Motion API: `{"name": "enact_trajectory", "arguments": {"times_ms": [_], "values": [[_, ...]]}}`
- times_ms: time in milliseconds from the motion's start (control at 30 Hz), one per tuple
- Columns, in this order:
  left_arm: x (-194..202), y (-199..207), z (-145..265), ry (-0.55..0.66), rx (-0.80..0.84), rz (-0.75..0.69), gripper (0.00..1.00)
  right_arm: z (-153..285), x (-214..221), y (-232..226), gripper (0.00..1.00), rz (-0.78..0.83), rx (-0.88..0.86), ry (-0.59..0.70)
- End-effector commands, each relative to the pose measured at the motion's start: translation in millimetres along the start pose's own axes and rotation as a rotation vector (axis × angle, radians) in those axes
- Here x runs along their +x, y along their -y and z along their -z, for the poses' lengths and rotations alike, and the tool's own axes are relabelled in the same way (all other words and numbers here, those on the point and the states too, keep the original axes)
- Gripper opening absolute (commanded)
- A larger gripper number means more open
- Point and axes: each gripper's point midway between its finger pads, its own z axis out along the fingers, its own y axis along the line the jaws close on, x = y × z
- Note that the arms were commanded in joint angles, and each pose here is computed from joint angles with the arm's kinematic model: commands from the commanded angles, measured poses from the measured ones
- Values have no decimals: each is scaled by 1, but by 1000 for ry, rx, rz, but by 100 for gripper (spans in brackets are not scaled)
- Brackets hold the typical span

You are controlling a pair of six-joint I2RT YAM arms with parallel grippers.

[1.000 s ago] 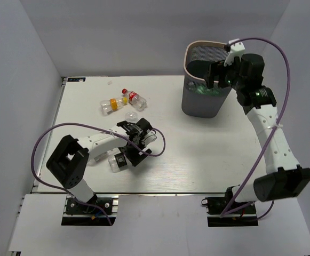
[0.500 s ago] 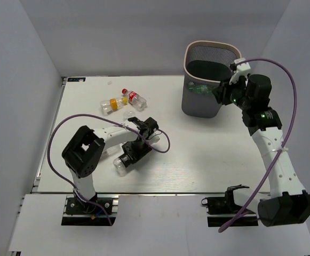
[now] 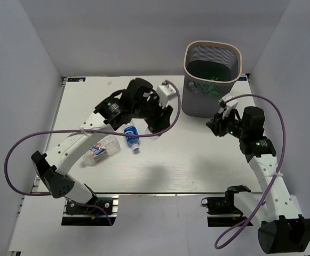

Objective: Put the plastic bottles in the bin

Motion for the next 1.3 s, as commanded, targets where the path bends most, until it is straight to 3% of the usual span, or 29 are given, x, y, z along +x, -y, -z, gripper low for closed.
{"name": "enact_trajectory", "arguments": {"times_ms": [0, 67, 100, 133, 200, 233, 400, 567, 667, 700, 767, 800, 900, 933, 1033, 1100, 1200, 1267], "values": [[-90, 11, 23, 337, 77, -44, 24, 6, 14, -19, 43, 138, -113, 7], [-145, 9, 39, 561, 55, -60, 24, 12, 37, -32, 67, 141, -169, -48], [-158, 8, 38, 619, 57, -65, 24, 14, 44, -39, 67, 206, -221, -48], [-189, 9, 48, 754, 61, -86, 24, 18, 62, -47, 62, 189, -256, -96], [-214, 5, 39, 847, 73, -52, 24, 24, 70, -58, 26, 279, -318, -74], [-234, 5, 45, 931, 83, -62, 24, 27, 78, -64, 2, 283, -343, -88], [-292, -7, 28, 1108, 134, -2, 25, 39, 119, -91, 0, 308, -518, -152], [-330, -28, 20, 1250, 108, 90, 25, 34, 134, -86, 0, 286, -517, -206], [-337, -53, 0, 1277, 22, 170, 33, 32, 133, -87, 0, 277, -520, -190], [-335, -61, -8, 1274, -8, 194, 47, 32, 132, -89, 0, 279, -521, -181], [-331, -83, -22, 1295, -93, 255, 72, 29, 129, -87, 21, 262, -510, -169], [-333, -89, -23, 1309, -114, 270, 81, 27, 127, -86, 38, 260, -505, -169], [-336, -112, -43, 1300, -182, 312, 98, 24, 122, -85, 49, 244, -505, -153], [-346, -116, -29, 1345, -183, 306, 100, 23, 121, -86, 55, 217, -505, -155], [-342, -124, -41, 1334, -167, 316, 100, 15, 112, -85, 64, 204, -502, -137], [-352, -109, -7, 1361, -138, 275, 100, 8, 95, -86, 64, 211, -505, -108], [-344, -101, 10, 1275, -195, 174, 100, -9, 82, -92, 64, 152, -543, -127], [-338, -89, 63, 1240, -271, 78, 100, -23, 88, -94, 62, 105, -563, -184]]}}
